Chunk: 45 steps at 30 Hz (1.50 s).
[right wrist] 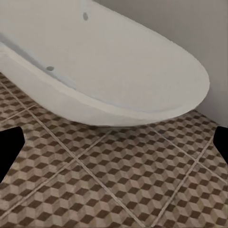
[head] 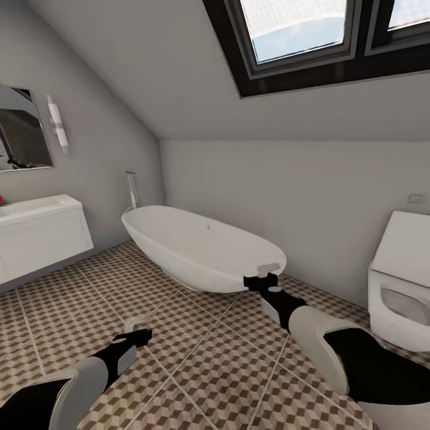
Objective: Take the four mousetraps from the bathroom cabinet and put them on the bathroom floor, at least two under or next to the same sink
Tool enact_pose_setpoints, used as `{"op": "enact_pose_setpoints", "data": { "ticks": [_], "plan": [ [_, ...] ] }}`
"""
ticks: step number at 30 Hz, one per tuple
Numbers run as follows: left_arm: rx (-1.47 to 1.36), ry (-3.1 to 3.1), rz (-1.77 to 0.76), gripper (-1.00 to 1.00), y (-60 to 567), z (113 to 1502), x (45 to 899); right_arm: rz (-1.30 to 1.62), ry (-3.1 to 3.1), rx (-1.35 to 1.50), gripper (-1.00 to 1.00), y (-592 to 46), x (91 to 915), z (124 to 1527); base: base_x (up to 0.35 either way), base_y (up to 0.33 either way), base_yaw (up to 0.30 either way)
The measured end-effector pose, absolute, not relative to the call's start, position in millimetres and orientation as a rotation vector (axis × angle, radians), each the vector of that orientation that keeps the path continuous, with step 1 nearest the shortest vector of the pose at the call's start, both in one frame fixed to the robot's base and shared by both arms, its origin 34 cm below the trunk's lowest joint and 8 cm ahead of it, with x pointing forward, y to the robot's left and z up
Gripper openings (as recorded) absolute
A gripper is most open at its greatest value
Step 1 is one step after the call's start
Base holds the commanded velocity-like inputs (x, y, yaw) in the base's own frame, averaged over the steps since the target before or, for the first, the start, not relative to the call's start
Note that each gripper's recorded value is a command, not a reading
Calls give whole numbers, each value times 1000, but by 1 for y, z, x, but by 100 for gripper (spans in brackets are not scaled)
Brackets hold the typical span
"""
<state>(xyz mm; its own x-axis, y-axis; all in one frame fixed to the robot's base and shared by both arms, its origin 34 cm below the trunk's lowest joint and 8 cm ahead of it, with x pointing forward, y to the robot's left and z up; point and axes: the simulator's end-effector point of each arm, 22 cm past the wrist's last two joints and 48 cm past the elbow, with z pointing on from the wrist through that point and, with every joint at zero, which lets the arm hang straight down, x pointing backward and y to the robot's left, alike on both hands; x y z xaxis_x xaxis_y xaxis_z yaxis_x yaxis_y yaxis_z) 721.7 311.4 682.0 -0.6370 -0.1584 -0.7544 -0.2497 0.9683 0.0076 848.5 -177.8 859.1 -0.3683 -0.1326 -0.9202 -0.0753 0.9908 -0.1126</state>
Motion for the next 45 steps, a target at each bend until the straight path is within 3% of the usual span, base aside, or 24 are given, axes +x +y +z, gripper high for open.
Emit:
{"op": "enact_pose_setpoints", "data": {
  "ticks": [11, 45],
  "plan": [
    [-190, 2306, -36, 100, 275, 656, 700, 12, 1893, -141, 100, -152, 798, 797, 0, 0, 0],
    [-191, 2295, 1, 100, 298, 635, 674, -19, 1839, -119, 100, -189, 764, 762, 0, 0, 0]
  ]
}}
